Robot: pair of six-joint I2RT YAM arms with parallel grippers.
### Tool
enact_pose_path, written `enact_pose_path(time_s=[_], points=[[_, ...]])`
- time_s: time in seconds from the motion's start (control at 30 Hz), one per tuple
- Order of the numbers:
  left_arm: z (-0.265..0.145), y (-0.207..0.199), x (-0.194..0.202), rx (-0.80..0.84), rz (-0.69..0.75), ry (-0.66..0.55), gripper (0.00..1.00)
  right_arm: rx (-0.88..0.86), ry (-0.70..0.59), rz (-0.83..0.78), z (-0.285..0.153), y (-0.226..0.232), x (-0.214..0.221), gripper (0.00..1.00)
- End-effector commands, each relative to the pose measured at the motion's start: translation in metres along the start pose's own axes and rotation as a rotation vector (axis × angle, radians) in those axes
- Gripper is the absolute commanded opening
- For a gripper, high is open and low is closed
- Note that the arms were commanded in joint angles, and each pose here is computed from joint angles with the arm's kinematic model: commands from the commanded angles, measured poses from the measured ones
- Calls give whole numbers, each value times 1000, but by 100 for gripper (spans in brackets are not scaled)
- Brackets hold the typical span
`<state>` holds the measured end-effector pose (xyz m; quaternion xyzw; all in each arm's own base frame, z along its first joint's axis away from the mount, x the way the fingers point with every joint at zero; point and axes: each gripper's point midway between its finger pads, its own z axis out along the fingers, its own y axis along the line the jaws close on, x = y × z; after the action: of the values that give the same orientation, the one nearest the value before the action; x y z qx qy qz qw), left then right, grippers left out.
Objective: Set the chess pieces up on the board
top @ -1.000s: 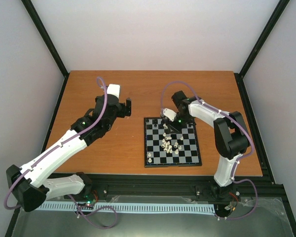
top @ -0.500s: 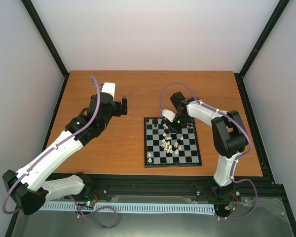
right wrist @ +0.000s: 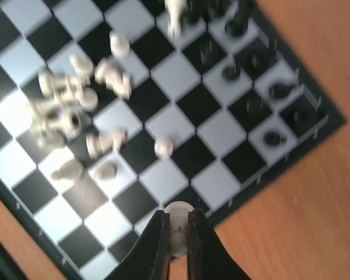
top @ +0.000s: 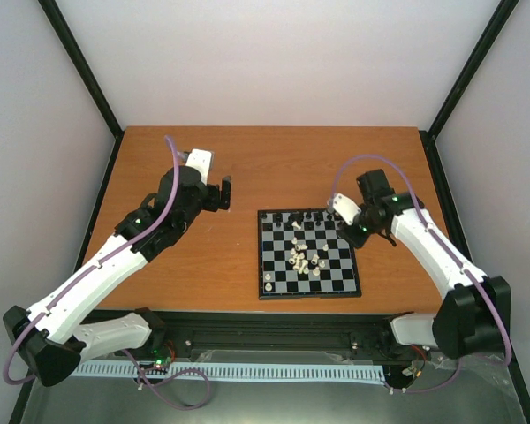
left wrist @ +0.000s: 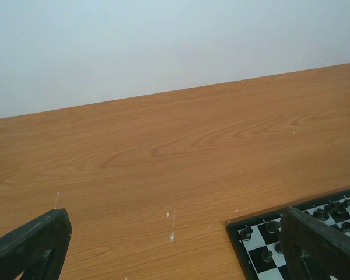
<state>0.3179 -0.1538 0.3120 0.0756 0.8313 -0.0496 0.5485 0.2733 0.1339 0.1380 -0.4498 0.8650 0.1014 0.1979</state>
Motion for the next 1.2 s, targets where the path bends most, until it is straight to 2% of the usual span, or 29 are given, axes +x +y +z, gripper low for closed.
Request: enact_pose_path(time_s=[0.0,0.17,0.33,0.43,1.17], points=[[-12,-5,-17,58,5,-38,100,17,102,9,-7,8,54,3],[-12,-6,-17,67,5,-37,100,-9,155,-43,-6,31,88,3],[-10,-10,-15,83,8,-26,100,-72,173,-68,3,46,103,3],[-8,-14,-12,101,8,-14,100,-47,199,-69,12,42,111,3],[-3,-25,-6,150,28,13,100,-103,198,-62,45,45,110,3]])
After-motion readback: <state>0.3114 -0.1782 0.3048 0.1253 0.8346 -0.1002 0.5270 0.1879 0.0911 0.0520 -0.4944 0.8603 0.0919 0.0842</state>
